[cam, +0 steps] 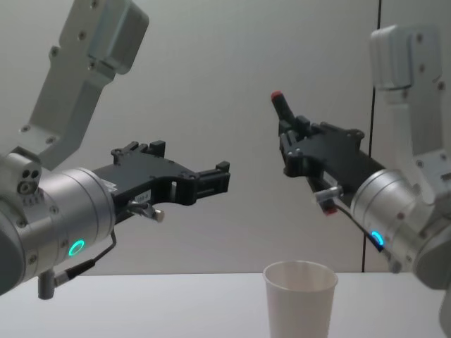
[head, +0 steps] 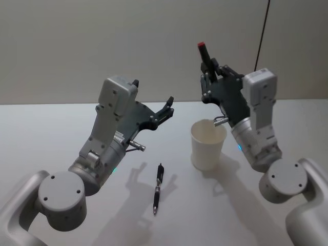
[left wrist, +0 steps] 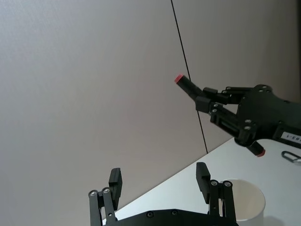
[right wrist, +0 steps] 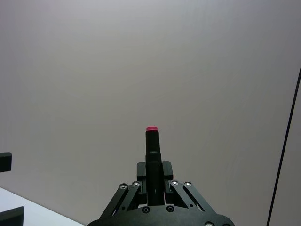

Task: Place the pen into the pen holder.

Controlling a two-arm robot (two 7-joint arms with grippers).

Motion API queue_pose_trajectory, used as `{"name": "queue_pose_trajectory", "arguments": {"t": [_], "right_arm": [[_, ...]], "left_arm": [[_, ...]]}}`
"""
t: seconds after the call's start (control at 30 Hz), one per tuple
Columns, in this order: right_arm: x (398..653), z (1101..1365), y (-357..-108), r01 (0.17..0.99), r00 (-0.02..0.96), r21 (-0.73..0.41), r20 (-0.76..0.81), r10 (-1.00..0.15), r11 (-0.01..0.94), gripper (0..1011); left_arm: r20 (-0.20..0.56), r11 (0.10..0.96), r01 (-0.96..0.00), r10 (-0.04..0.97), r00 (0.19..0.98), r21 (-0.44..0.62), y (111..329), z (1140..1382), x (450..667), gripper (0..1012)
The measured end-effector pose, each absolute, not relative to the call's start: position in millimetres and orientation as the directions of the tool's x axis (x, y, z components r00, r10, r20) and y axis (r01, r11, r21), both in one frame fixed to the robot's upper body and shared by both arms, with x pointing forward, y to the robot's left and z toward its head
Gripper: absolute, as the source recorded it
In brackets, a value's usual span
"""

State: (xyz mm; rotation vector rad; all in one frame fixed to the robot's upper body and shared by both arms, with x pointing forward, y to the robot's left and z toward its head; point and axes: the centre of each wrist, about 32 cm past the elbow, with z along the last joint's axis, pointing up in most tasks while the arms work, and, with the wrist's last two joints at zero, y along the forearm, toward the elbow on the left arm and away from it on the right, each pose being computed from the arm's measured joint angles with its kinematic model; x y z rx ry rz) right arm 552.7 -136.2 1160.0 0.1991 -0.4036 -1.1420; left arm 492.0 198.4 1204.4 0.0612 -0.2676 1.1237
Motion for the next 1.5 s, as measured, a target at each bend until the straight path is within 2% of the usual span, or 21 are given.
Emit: {"name": "queue_pose_trajectory", "arguments": {"t": [0.77,1.5], "right_arm": [[578,1129,-125,0.865,0.361,0.275,0.240,-0.901,0.420,184],[580,1116,-129,0.869,0.375,0.245,0.239,-0.895,0.430,187]], "left_arm": [[0.243,0.434,-0.897,0.882,0.404,-0.086,198,1204,492,1004],[0.242,0.434,-0.897,0.882,0.404,-0.086,198,1204,492,1004]]}}
